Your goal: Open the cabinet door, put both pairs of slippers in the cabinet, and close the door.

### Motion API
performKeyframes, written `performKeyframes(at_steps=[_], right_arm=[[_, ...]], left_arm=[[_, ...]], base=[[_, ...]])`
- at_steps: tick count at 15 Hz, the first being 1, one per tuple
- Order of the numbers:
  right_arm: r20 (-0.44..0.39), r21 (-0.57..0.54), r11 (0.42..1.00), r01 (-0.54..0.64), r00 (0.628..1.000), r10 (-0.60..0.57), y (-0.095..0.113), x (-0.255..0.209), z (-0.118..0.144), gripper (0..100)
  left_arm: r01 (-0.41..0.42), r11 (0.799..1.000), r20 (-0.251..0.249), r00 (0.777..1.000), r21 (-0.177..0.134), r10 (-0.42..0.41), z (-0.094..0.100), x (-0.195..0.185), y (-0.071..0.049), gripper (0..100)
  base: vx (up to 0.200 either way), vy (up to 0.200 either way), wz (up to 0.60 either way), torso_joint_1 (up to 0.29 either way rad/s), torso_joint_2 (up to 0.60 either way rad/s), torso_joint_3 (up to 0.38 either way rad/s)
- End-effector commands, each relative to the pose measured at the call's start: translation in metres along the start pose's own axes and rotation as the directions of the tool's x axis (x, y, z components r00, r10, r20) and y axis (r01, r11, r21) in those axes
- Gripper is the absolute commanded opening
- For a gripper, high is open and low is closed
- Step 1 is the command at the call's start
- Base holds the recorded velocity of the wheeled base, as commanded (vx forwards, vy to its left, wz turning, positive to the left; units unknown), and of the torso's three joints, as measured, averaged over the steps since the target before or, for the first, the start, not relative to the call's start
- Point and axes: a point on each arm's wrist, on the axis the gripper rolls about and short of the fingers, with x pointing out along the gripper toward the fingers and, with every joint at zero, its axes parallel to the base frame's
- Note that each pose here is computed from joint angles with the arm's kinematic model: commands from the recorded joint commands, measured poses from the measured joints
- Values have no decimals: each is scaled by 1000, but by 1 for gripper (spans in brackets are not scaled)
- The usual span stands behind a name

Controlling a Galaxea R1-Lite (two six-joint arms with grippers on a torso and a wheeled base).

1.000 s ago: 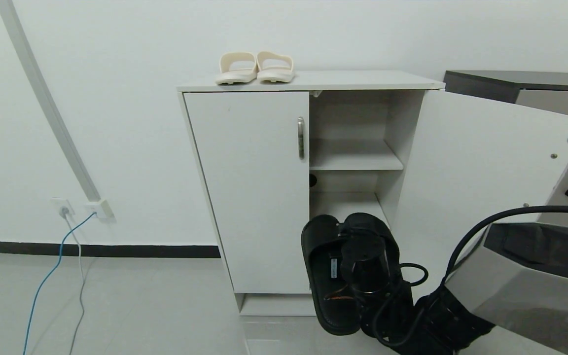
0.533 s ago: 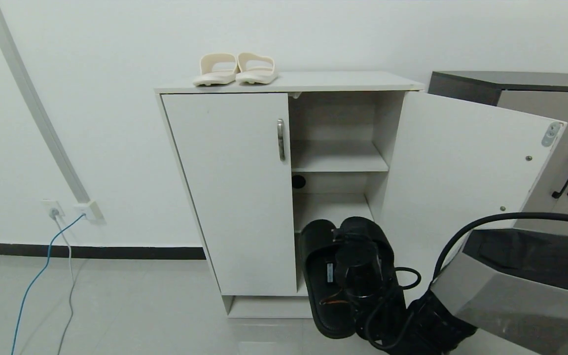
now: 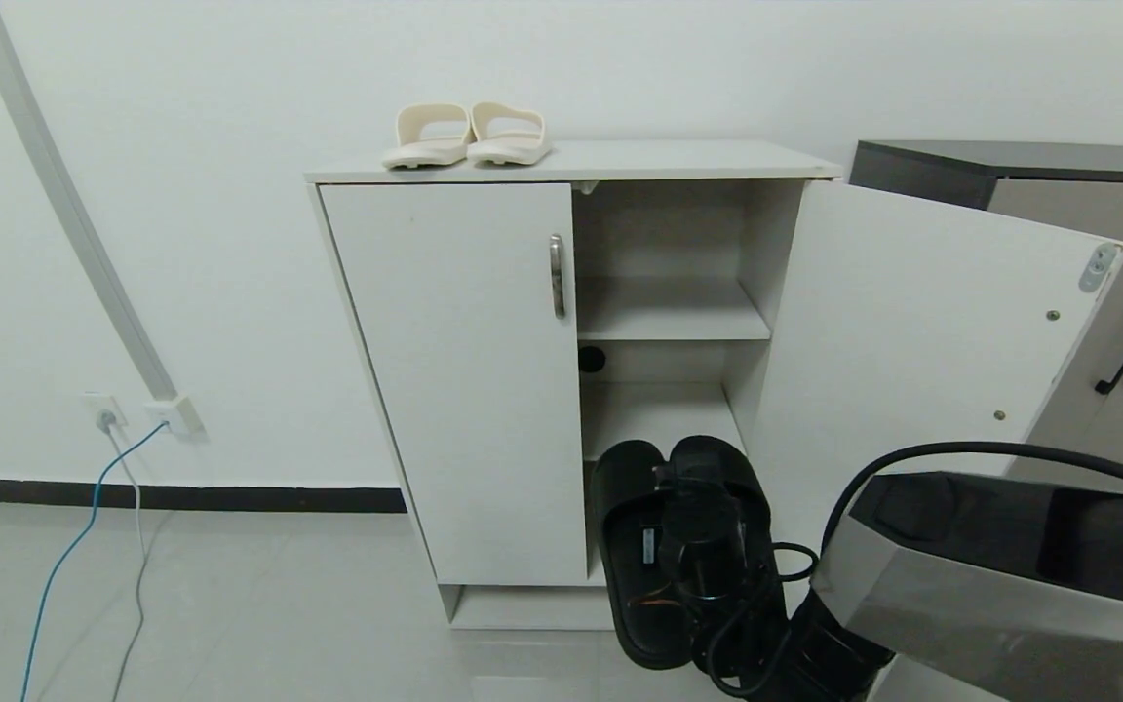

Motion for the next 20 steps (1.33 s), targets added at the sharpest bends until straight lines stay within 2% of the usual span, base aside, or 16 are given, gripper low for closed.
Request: performKeyframes(at_steps=[1, 4, 14, 20], right_arm=[[-4, -5, 1000, 3, 1000, -3, 0, 2, -5, 0], [-6, -8, 1000, 6, 1000, -6, 1, 6, -14, 0], [20, 13, 1000, 16, 1000, -17, 4, 23, -20, 0], [18, 6, 1000, 28, 999, -28, 5, 31, -28, 0]], left_arm=[[0, 1000, -1, 1000, 0, 0, 0, 0, 0, 0], [1, 1000, -1, 1000, 3, -1, 0, 0, 0, 0], [3, 1000, -1, 1000, 3, -3, 0, 0, 0, 0], [3, 1000, -1, 1000, 3, -3, 0, 0, 0, 0]], base=[[0, 0, 0, 0, 0, 0], [0, 0, 0, 0, 0, 0], [0, 0, 0, 0, 0, 0], [0, 0, 0, 2, 3, -166]])
